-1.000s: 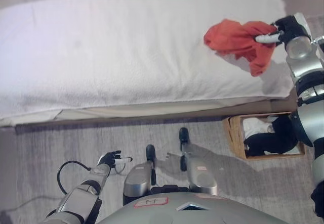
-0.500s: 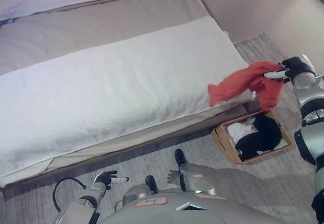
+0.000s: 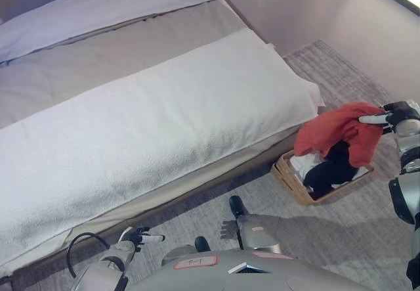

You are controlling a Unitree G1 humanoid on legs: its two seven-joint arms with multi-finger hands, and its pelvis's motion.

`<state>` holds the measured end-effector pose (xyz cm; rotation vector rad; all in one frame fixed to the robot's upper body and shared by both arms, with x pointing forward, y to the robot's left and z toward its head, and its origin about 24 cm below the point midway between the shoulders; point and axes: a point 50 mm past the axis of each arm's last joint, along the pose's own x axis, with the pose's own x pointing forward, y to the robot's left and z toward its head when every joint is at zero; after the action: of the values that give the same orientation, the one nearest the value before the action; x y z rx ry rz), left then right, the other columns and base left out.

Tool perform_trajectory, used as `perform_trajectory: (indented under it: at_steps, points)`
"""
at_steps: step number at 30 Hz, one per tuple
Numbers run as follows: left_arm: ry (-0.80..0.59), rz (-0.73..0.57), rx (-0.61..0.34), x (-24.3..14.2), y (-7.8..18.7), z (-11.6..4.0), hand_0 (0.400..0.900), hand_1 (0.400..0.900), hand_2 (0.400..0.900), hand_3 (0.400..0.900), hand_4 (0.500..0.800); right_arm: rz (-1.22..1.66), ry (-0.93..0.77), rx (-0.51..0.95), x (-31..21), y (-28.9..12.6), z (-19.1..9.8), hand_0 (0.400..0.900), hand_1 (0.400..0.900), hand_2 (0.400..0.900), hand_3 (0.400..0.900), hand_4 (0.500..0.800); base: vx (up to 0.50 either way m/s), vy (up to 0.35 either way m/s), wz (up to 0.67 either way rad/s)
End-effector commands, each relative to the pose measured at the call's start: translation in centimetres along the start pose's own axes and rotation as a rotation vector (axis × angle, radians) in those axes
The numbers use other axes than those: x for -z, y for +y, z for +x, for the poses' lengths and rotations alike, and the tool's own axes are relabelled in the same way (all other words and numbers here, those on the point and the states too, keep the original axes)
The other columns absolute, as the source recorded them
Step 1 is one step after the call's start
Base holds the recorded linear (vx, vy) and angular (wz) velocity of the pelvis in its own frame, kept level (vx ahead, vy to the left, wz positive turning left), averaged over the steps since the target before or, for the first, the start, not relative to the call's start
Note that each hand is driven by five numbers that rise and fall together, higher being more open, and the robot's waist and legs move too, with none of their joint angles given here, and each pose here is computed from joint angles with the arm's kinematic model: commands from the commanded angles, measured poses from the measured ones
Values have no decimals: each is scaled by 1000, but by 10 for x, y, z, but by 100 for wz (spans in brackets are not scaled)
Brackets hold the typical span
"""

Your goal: Put the clothes on the bed into the basket.

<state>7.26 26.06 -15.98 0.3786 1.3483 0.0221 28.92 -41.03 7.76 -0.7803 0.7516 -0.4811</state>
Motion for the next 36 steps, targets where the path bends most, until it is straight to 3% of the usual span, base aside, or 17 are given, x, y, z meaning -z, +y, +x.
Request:
perform_trajectory:
  at_steps: [1, 8, 9, 10, 32, 36]
  points:
    - [56, 24, -72, 15, 29, -3, 900, 900, 900, 900, 800, 48, -72, 176, -17, -59, -7, 400, 400, 400, 400, 500, -8, -10, -7]
    - [64, 24, -65, 18, 25, -3, 900, 900, 900, 900, 800, 42, -68, 175, -15, -56, -6, 400, 400, 400, 400, 500, -9, -10, -8]
    - [64, 24, -65, 18, 25, -3, 900, 900, 900, 900, 800, 42, -68, 175, -15, -56, -6, 563, 563, 563, 563, 598, -2, -12, -3]
    - [62, 19, -63, 18, 24, -3, 900, 900, 900, 900, 800, 51, -70, 182, -15, -56, -6, 900, 900, 900, 900, 800, 0, 0, 0]
    - [49, 32, -65, 12, 22, -2, 900, 900, 900, 900, 800, 67, 2, 123, 17, -34, -2, 900, 900, 900, 900, 800, -1, -7, 6]
    - [37, 8, -80, 8, 25, -2, 900, 900, 900, 900, 800, 116, 60, 49, 46, 1, -1, 900, 900, 900, 900, 800, -23, -4, 8]
